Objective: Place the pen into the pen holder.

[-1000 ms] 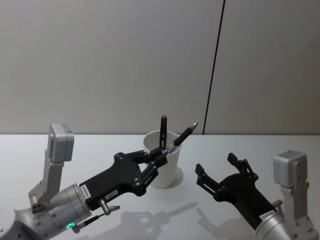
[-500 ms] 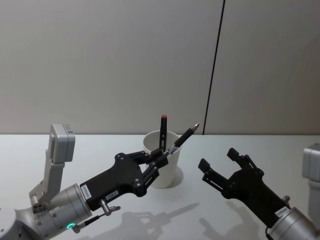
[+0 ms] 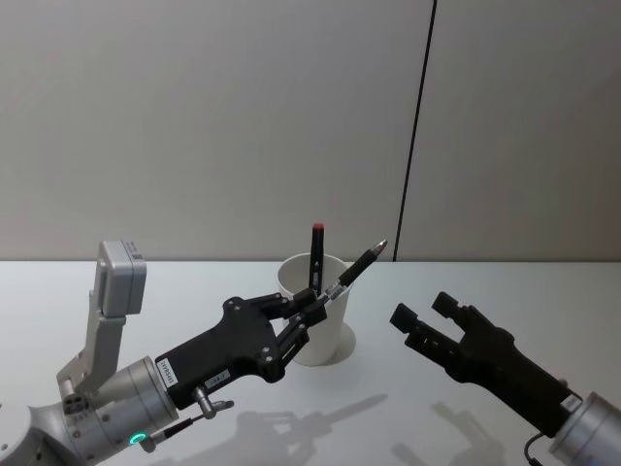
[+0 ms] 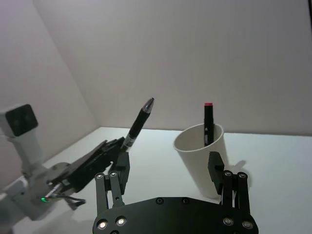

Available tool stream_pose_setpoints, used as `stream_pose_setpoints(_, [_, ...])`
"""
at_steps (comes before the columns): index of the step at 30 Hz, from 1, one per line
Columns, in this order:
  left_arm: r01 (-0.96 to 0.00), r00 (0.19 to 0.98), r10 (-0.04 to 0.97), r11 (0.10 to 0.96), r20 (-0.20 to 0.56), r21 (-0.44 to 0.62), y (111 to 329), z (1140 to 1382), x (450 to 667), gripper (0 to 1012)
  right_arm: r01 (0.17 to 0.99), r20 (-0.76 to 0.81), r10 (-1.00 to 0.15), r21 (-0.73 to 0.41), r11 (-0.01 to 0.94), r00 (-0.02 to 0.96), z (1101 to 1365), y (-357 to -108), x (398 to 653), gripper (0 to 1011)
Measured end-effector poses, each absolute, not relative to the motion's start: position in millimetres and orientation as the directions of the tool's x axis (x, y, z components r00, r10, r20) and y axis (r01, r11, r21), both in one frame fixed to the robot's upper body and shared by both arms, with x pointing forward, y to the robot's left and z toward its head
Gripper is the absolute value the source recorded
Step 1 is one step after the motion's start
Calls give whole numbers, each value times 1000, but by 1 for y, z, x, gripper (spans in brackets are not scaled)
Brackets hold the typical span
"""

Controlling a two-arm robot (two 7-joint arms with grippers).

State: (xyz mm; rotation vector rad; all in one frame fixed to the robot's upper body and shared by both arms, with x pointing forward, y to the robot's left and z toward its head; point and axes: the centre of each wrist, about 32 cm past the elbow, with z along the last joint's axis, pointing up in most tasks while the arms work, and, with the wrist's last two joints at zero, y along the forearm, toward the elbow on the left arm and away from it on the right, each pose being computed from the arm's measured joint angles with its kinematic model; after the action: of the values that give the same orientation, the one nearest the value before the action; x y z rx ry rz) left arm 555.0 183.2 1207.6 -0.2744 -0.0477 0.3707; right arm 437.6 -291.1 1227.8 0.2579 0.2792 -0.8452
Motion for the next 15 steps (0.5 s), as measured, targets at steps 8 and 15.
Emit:
stream_pose_setpoints(8, [-351, 931, 364, 896, -4, -274, 183, 1208, 555, 147, 717, -449, -611, 104, 689, 652, 1236, -295, 439, 1001])
stream_pose_setpoints(15, [-351, 931, 364, 896, -4, -274, 183, 1208, 555, 146, 690, -515, -552, 115, 714, 656, 1240, -292, 443, 1001])
